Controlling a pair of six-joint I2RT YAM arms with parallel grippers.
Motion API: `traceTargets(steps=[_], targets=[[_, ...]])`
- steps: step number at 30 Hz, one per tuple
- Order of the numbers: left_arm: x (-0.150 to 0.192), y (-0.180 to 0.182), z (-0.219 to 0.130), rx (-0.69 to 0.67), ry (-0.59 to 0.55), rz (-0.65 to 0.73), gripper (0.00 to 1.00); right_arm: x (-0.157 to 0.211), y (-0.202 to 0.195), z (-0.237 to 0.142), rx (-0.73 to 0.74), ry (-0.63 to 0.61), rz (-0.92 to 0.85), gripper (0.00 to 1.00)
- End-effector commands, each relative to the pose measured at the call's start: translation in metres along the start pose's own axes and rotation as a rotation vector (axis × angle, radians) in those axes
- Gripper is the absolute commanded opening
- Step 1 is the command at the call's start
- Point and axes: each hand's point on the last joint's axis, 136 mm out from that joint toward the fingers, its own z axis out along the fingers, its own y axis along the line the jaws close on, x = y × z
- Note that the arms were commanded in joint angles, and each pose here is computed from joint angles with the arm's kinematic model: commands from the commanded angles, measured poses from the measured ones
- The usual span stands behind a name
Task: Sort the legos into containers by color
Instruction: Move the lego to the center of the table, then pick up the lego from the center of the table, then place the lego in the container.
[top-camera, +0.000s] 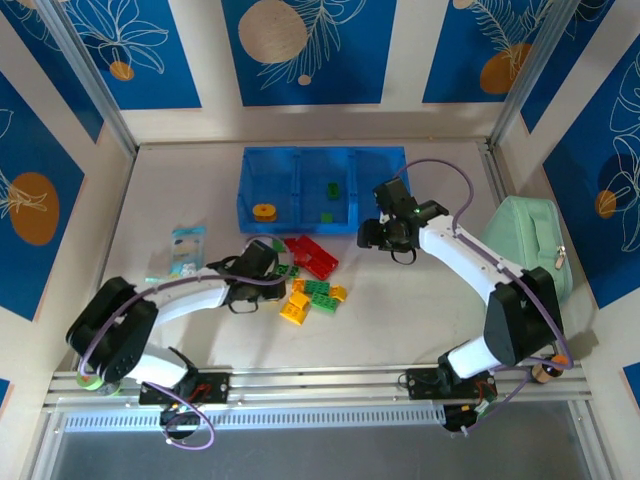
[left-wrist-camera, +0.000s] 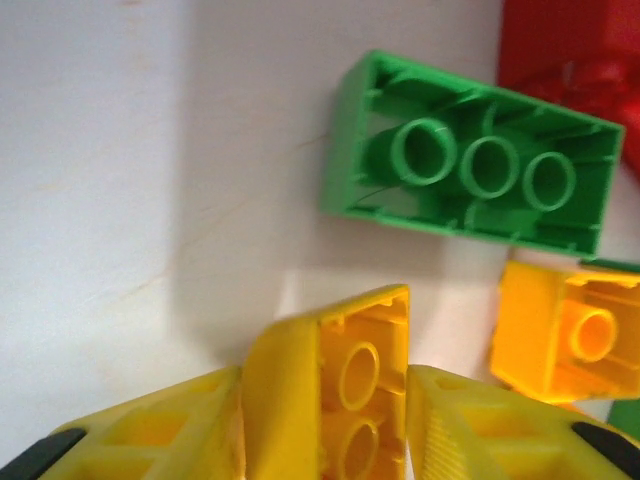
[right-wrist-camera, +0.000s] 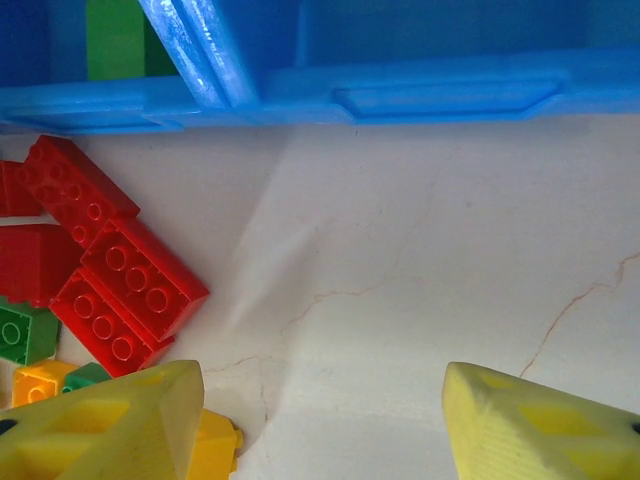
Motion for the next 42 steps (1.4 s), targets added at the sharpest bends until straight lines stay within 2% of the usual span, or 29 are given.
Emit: traceTargets(steps=[1,14,21,26,30,36,42], targets=[[0.002,0.019,-0.01,-0.067,-0.032,-0.028,0.45,0.008,-0.001,-0.004,-0.004,0.006,-0.001,0.65],[0.005,0.013,0.004,-0.082,0.042,0.015,0.46,0.007,-0.003,-0.012,0.006,-0.013,-0.01,0.64],[-0.015,0.008,-0.015,-0.101,-0.016,0.038,0.32,0.006,-0.007,-0.018,0.006,-0.029,0.001,0.64],[-0.062,-0.01,-0.051,-0.088,-0.124,0.081,0.31,0.006,-0.006,-0.018,0.0,-0.03,0.0,0.64],[-0.106,-0.014,-0.064,-0.079,-0.179,0.079,0.31,0.008,-0.004,-0.018,-0.011,-0.026,-0.001,0.64],[-0.165,-0.014,-0.048,-0.078,-0.193,0.077,0.31,0.017,0.0,-0.016,-0.033,-0.008,-0.003,0.64],[-0.21,-0.021,-0.027,-0.067,-0.197,0.085,0.32,0.025,0.003,-0.016,-0.039,0.003,-0.007,0.63]])
